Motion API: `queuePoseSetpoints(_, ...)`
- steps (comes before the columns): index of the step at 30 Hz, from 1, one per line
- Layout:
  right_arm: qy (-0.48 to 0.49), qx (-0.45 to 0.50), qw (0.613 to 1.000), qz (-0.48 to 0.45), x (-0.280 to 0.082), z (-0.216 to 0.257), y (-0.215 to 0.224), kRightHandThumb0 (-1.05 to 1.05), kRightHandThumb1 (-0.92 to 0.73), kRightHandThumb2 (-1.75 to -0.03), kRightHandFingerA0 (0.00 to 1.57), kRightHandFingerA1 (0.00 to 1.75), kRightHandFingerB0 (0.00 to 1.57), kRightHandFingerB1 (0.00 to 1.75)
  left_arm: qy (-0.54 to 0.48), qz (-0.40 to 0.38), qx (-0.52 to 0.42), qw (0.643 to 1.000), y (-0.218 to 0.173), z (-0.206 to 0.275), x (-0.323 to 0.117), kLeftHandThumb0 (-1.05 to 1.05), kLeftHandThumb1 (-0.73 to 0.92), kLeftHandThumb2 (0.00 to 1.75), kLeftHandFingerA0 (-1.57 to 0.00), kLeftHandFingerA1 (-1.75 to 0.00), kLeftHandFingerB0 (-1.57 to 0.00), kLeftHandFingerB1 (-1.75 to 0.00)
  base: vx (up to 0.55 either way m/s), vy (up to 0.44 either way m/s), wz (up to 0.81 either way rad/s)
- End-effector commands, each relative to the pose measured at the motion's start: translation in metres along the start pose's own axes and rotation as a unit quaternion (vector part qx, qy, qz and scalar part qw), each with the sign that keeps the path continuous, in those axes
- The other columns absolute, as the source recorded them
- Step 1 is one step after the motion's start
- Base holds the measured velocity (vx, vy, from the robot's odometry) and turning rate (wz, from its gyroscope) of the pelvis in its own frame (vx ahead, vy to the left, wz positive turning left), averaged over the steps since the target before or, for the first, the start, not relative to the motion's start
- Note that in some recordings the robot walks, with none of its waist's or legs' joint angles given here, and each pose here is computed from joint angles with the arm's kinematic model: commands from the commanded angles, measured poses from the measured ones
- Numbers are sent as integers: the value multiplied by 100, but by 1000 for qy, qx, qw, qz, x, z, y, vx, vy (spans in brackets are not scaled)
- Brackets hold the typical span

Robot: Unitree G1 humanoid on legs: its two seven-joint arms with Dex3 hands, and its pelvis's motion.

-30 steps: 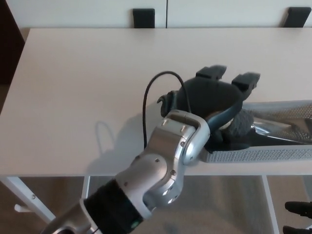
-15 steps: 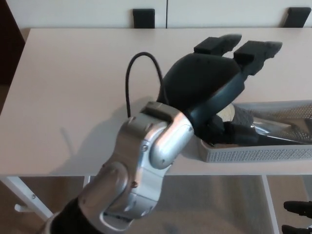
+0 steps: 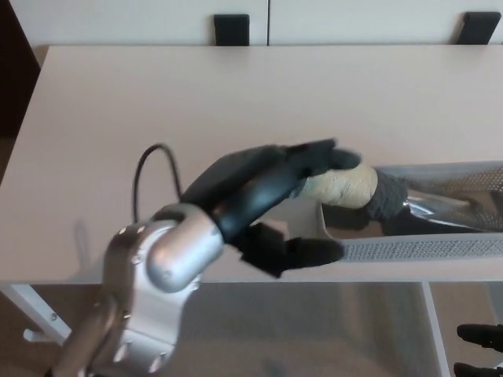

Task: The robot walks towards a desk on which a shovel is kept on the left hand side and a container is kept on the right hand side. The robot picks up the shovel using its left hand and places it in the container.

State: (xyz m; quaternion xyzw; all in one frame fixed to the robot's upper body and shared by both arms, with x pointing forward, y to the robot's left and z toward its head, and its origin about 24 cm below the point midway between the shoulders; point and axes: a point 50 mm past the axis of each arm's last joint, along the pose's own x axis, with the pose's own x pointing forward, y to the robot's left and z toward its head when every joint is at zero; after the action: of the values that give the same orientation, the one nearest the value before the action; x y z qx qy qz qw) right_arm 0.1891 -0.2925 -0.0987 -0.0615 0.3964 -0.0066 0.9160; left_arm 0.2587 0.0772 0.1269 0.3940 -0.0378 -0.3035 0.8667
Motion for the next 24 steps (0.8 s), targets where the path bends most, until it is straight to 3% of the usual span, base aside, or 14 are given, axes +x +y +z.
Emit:
queuePoseSetpoints(1,24,25,999,-19,-9,-20,-11,-17,-49,-54,51,60,41,53,-244,-445,-322,799,34,-24,-168,-90,59,101,-31,-45,-32,-44,0,0,0)
queuePoseSetpoints(4,26,36,999,-23,-9,-21,-11,-18,-47,-54,52,61,40,53,-251,-446,-321,797,41,-25,-176,-105,54,103,-37,-42,-41,-42,0,0,0)
queuePoseSetpoints(8,28,31,999,-18,-10,-25,-10,-17,-49,-54,52,60,41,53,-272,-433,-330,794,40,-32,-185,-104,50,101,-46,-43,-38,-37,0,0,0)
queuePoseSetpoints(9,29,30,999,-18,-10,-25,-10,-17,-50,-54,53,60,41,52,-271,-433,-335,791,39,-33,-186,-105,65,62,-49,-37,-47,-34,0,0,0)
queuePoseSetpoints(10,31,36,999,-22,-10,-25,-10,-16,-51,-53,54,60,42,52,-258,-437,-345,790,38,-36,-187,-101,47,95,-45,-44,-36,-37,0,0,0)
queuePoseSetpoints(11,32,39,998,-23,-10,-25,-10,-15,-50,-55,53,59,41,52,-253,-437,-342,793,37,-37,-187,-103,64,63,-50,-37,-47,-34,0,0,0)
queuePoseSetpoints(12,33,38,998,-25,-10,-25,-10,-16,-51,-53,55,60,42,51,-251,-436,-335,796,37,-38,-187,-101,69,62,-49,-36,-46,-34,0,0,0)
queuePoseSetpoints(13,33,36,998,-26,-10,-25,-10,-16,-51,-53,55,60,42,51,-245,-441,-339,794,36,-39,-186,-96,53,99,-45,-46,-39,-42,0,0,0)
queuePoseSetpoints(17,30,34,999,-23,-9,-24,-9,-15,-51,-54,54,60,42,52,-219,-441,-391,778,29,-51,-186,-87,53,97,-39,-47,-42,-46,0,0,0)
queuePoseSetpoints(18,30,31,999,-21,-10,-25,-9,-17,-51,-53,54,60,41,52,-207,-439,-393,781,29,-52,-187,-89,66,62,-48,-37,-48,-35,0,0,0)
queuePoseSetpoints(19,30,31,999,-21,-10,-25,-9,-17,-48,-54,53,60,41,52,-200,-432,-418,773,26,-58,-189,-92,63,60,-48,-39,-48,-37,0,0,0)
queuePoseSetpoints(22,34,40,998,-26,-9,-25,-9,-15,-47,-54,53,60,42,52,-198,-428,-424,773,26,-61,-190,-95,63,60,-48,-40,-48,-36,0,0,0)
queuePoseSetpoints(23,33,38,998,-24,-9,-24,-8,-16,-49,-54,53,60,42,52,-198,-419,-419,780,27,-62,-191,-97,47,94,-45,-47,-41,-41,0,0,0)
queuePoseSetpoints(24,32,35,999,-22,-9,-24,-8,-17,-49,-54,53,60,42,52,-193,-412,-411,790,28,-63,-192,-97,46,94,-49,-47,-42,-40,0,0,0)
